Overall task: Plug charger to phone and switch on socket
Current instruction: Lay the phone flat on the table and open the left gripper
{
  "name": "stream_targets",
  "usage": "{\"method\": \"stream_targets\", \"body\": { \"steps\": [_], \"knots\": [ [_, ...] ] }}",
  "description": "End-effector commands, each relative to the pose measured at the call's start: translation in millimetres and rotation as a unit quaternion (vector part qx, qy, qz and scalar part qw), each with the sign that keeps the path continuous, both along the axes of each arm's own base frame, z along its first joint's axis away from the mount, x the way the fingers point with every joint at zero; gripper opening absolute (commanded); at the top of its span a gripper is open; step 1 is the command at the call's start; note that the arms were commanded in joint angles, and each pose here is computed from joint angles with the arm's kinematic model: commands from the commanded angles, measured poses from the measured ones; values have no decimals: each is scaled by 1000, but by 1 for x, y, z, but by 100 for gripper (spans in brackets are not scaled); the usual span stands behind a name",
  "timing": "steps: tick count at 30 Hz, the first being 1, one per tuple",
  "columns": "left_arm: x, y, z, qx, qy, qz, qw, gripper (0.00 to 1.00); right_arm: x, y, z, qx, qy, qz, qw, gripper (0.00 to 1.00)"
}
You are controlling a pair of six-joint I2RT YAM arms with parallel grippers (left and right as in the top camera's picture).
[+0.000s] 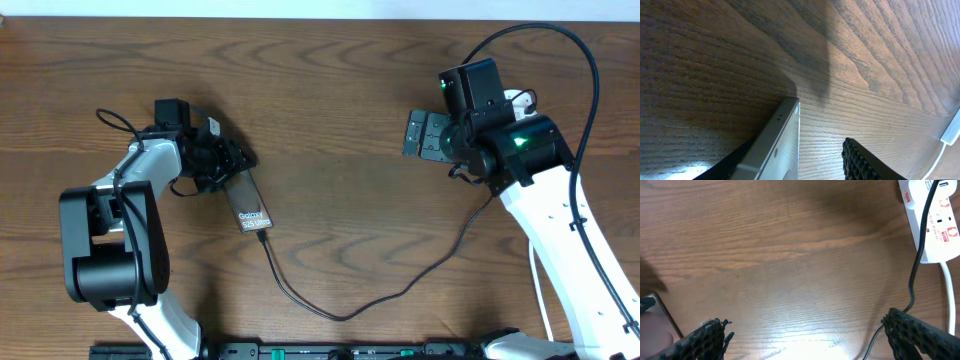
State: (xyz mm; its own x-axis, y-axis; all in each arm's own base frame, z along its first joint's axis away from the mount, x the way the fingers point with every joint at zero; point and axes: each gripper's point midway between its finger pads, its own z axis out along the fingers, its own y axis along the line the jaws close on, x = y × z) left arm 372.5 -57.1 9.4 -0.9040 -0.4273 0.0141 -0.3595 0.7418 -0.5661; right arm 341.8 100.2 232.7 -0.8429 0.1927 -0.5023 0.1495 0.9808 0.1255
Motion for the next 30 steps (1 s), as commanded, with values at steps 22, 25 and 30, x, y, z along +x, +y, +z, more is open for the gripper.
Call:
{"method": "stream_targets", "body": {
  "steps": [22,25,30],
  "knots": [
    [-49,29,-49,93,114,16,989,55,-1,0,-4,1,4,-7,1000,99],
    [-50,30,-49,96,116,16,988,55,-1,0,-4,0,4,-7,1000,99],
    [-50,30,-49,96,117,16,988,55,-1,0,-4,0,4,-7,1000,99]
  ]
}}
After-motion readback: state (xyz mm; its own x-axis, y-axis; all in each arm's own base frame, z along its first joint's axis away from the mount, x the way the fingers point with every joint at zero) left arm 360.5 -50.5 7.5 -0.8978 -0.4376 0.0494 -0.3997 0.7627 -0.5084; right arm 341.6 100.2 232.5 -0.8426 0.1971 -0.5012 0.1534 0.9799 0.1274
